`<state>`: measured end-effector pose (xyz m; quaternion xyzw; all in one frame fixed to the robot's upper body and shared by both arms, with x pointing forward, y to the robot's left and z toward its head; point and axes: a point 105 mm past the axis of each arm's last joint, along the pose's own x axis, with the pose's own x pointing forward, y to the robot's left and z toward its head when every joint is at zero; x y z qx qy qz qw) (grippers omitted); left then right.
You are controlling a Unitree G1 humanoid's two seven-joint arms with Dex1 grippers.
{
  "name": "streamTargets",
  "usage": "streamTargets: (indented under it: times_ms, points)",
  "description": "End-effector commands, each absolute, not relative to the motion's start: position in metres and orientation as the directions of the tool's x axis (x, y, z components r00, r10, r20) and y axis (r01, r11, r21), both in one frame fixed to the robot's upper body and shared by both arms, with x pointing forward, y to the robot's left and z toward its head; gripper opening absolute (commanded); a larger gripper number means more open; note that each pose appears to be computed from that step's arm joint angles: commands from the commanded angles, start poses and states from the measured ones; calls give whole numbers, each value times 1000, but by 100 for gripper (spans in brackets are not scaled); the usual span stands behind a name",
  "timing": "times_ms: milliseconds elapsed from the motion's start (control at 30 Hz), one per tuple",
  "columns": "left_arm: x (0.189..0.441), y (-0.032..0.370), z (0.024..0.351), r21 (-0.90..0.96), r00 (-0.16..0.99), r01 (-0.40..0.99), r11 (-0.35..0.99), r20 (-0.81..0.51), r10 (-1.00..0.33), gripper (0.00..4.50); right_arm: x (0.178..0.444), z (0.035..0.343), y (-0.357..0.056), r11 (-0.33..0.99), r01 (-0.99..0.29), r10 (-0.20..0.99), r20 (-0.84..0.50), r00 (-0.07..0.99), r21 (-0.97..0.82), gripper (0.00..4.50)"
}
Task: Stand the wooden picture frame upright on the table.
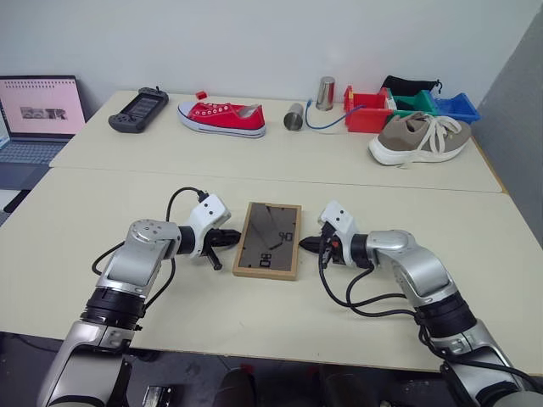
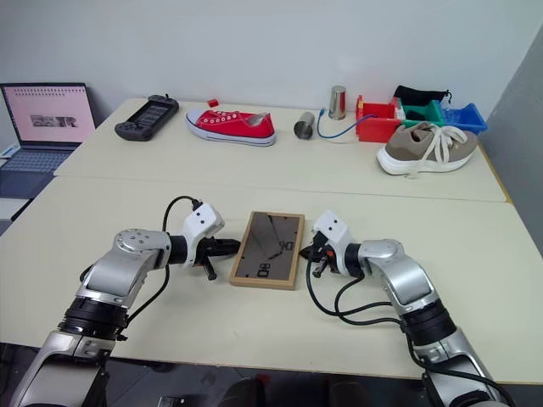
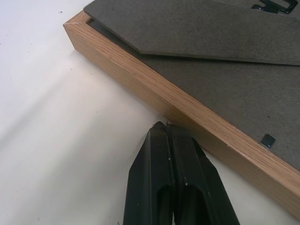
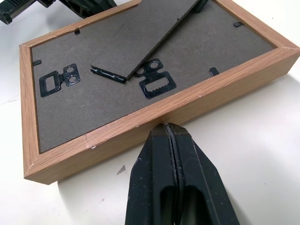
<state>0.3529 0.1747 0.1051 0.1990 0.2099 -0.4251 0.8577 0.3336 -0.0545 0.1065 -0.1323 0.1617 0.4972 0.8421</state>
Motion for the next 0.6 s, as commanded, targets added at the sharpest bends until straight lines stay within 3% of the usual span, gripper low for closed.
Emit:
streamTargets:
  times_ms: [33, 100, 200, 400, 600]
  points:
    - [354, 193, 112, 187, 576, 795, 578, -534, -619, 1, 334, 113, -70, 466, -875, 781, -405, 476, -131, 0]
    - [357, 208, 114, 190, 603, 767, 612, -538, -589, 1, 337, 111, -84, 479, -862, 752, -429, 501, -168, 0]
    - [357, 218, 120, 137, 597, 763, 631, -524, -608, 47, 341, 115, -98, 492, -850, 734, -435, 521, -188, 0]
    - [339, 209, 127, -239, 456, 751, 616, -487, -745, 176, 345, 124, -107, 477, -854, 736, -436, 518, -210, 0]
    - [338, 195, 135, -570, 341, 592, 570, -464, -818, 312, 353, 124, -107, 467, -851, 732, -435, 524, -239, 0]
